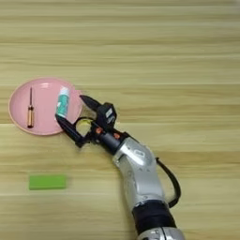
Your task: Move the objects on the table
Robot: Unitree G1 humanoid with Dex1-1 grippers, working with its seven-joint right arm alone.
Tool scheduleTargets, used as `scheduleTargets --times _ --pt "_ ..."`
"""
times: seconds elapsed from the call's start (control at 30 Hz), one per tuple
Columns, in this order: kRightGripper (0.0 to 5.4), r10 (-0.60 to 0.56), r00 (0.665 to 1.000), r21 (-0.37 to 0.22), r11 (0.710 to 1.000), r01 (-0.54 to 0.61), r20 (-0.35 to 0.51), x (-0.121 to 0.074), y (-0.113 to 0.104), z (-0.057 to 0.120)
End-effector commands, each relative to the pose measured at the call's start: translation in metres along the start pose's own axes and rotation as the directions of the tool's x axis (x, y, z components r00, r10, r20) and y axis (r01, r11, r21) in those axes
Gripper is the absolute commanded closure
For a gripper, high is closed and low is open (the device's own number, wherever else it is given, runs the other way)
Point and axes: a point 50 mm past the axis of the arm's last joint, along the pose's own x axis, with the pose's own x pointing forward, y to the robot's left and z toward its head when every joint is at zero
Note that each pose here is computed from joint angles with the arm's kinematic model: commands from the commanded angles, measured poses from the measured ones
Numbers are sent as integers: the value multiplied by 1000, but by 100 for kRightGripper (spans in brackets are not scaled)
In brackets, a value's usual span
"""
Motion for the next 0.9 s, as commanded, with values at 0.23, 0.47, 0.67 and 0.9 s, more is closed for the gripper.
scheduleTargets --times 0.23,0.47,0.67,0.9 --pt "3 -34 999 -69 997 35 23 14 -17 22" --pt "3 -78 997 -75 994 79 6 10 -26 31" --pt "3 -144 989 -68 987 142 -26 6 -36 34" --pt "3 -103 992 -38 994 100 -71 1 -36 37"
